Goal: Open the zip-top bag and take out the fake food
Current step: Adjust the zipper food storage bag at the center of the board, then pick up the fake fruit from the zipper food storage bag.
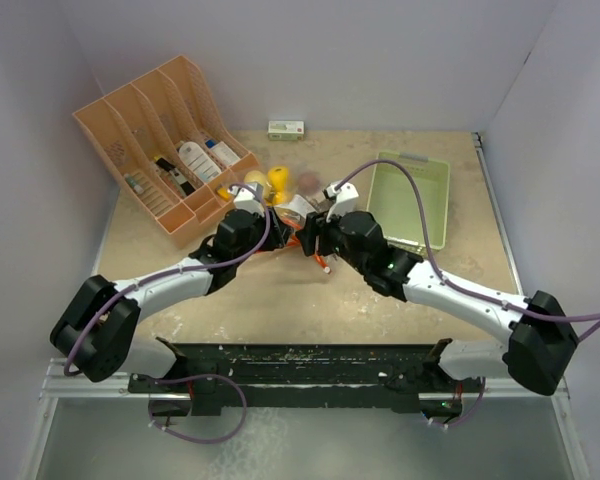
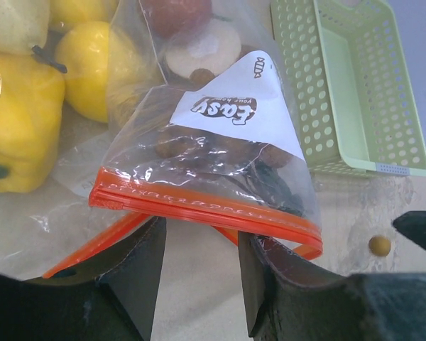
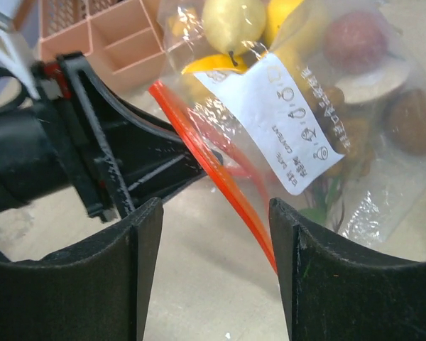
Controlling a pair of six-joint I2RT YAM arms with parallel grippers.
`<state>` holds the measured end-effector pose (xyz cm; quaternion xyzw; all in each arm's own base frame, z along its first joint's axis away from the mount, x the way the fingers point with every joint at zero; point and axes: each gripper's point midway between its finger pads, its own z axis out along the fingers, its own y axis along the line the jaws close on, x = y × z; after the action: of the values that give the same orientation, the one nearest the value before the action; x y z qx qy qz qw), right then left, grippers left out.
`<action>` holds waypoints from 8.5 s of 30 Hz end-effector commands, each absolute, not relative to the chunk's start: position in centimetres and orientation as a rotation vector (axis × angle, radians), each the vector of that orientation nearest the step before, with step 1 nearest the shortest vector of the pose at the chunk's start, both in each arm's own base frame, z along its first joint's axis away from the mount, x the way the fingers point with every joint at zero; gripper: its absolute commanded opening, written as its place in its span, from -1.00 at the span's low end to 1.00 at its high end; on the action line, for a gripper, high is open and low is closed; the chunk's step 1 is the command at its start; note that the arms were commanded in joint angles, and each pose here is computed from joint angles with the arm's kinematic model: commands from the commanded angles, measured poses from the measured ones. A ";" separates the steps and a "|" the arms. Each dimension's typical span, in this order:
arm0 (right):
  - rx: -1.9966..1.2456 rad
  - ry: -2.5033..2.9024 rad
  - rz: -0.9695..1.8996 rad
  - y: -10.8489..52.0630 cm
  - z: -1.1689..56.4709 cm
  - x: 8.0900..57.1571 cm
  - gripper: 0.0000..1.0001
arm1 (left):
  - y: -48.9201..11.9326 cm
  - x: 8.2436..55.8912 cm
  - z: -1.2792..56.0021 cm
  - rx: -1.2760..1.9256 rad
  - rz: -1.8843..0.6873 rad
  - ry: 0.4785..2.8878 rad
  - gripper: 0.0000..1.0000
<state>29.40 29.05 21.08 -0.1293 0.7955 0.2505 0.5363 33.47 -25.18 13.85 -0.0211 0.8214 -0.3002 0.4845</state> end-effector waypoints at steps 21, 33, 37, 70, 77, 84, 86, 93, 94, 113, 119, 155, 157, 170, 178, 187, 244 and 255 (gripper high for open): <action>-0.244 1.969 0.418 25.8 17.4 30.5 0.23 | -25.9 34.6 17.1 -0.061 -0.798 1.909 0.00; -0.405 1.910 0.523 27.8 18.0 28.8 0.27 | -25.8 35.1 16.9 -0.067 -0.790 1.914 0.02; -0.452 1.887 0.538 28.9 18.5 27.7 0.31 | -26.0 35.3 16.7 -0.065 -0.793 1.921 0.02; -0.178 2.019 0.189 28.3 16.2 35.4 -1.00 | -25.7 34.9 17.2 -0.061 -0.798 1.912 0.09; -0.214 1.951 0.325 30.5 21.3 35.6 -1.00 | -24.8 33.8 19.4 -0.035 -0.802 1.869 0.65; -0.249 1.822 0.552 33.0 28.1 34.7 -1.00 | -21.7 32.3 21.5 -0.091 -0.715 1.834 0.95; -0.262 1.787 0.611 33.6 29.8 34.2 -1.00 | -21.0 32.1 21.5 -0.111 -0.687 1.845 0.95; -0.305 1.732 0.716 34.7 32.6 33.2 -1.00 | -18.7 31.6 20.0 -0.159 -0.578 1.866 0.98; -0.308 1.725 0.728 34.8 32.7 33.1 -1.00 | -18.6 31.5 19.4 -0.161 -0.564 1.884 0.98; -0.294 1.719 0.717 31.9 32.7 30.9 -1.00 | -19.8 33.7 14.0 -0.227 -0.613 1.994 0.19; -0.294 1.742 0.719 32.1 31.8 31.0 -1.00 | -19.0 33.2 17.1 -0.229 -0.611 1.932 -0.81; -0.079 2.119 0.644 27.0 14.0 26.1 -0.34 | -24.0 31.3 17.6 0.233 -0.386 2.201 -1.00; -0.062 2.047 0.669 26.2 16.3 25.8 -0.16 | -24.5 31.4 17.0 0.237 -0.401 2.205 -1.00; -0.208 1.986 0.808 30.6 18.6 26.6 -1.00 | -26.1 32.1 16.5 0.256 -0.461 2.188 -0.94; -0.272 2.066 0.843 34.4 14.2 28.1 -0.21 | -25.2 31.8 16.8 0.233 -0.437 2.177 -0.93; -0.326 2.100 0.894 36.9 12.0 28.6 0.01 | -25.6 31.5 16.1 0.242 -0.464 2.189 -0.93; -0.278 2.179 0.860 34.3 11.2 27.0 0.09 | -19.4 30.5 11.8 -0.020 -0.300 2.154 0.10; -0.347 2.204 0.928 37.0 10.3 25.1 0.13 | -20.5 30.8 10.9 0.018 -0.331 2.171 0.50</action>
<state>25.67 34.81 8.66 -0.1241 0.8680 0.3292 0.3503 29.92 -19.94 10.21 0.0158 0.8886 -0.1214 0.4420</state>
